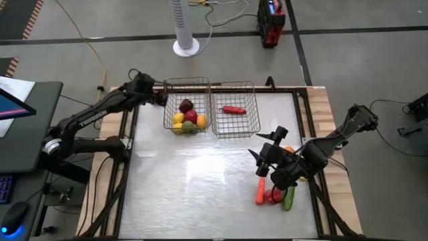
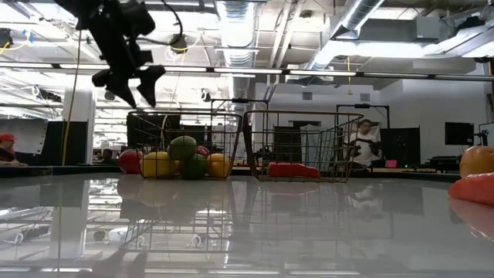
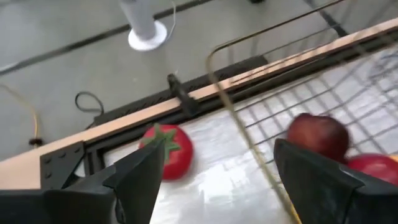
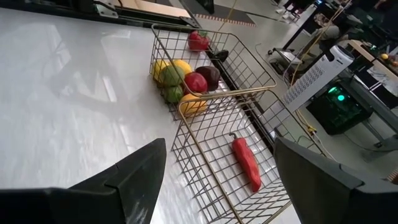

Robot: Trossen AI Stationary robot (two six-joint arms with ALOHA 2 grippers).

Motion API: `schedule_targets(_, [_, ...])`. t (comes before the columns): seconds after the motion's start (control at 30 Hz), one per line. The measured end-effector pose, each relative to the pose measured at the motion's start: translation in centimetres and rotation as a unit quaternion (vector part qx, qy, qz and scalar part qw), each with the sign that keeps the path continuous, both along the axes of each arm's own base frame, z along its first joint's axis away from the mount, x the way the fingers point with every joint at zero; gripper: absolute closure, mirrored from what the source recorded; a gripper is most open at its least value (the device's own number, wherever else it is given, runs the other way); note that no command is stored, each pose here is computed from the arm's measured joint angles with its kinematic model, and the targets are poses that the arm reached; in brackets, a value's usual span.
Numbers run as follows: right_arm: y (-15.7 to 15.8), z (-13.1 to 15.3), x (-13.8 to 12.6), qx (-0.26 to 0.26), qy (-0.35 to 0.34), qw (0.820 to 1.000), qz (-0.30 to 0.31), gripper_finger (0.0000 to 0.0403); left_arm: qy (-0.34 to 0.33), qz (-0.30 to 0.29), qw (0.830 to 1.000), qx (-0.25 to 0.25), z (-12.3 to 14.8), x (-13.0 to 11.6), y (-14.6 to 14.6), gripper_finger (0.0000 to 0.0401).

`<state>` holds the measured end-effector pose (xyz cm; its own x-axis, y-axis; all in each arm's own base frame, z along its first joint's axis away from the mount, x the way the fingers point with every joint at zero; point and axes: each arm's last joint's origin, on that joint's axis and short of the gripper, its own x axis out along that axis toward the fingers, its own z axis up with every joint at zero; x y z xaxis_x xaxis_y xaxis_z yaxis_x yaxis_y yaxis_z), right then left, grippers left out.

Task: Sort produce into baskets
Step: Put the carrot into the right wire basket

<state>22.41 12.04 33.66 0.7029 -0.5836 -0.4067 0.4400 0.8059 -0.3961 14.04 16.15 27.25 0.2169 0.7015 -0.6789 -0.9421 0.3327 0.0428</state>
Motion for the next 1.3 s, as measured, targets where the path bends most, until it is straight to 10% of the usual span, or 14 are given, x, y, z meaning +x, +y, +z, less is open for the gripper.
schedule_targets(1.1, [-1.3,-0.1,0.5,-0.011,0.024,1.0,-0.016,0.0079,-0.015,0.049,0.997,-0.053,-3.9,-2.7,7.4,0.0131])
schedule_targets(1.3, [-1.8,-0.1,0.7,-0.016,0.029,0.999,-0.024,0.0079,-0.024,-0.03,0.999,-0.038,-2.9,-2.3,6.6,0.0131])
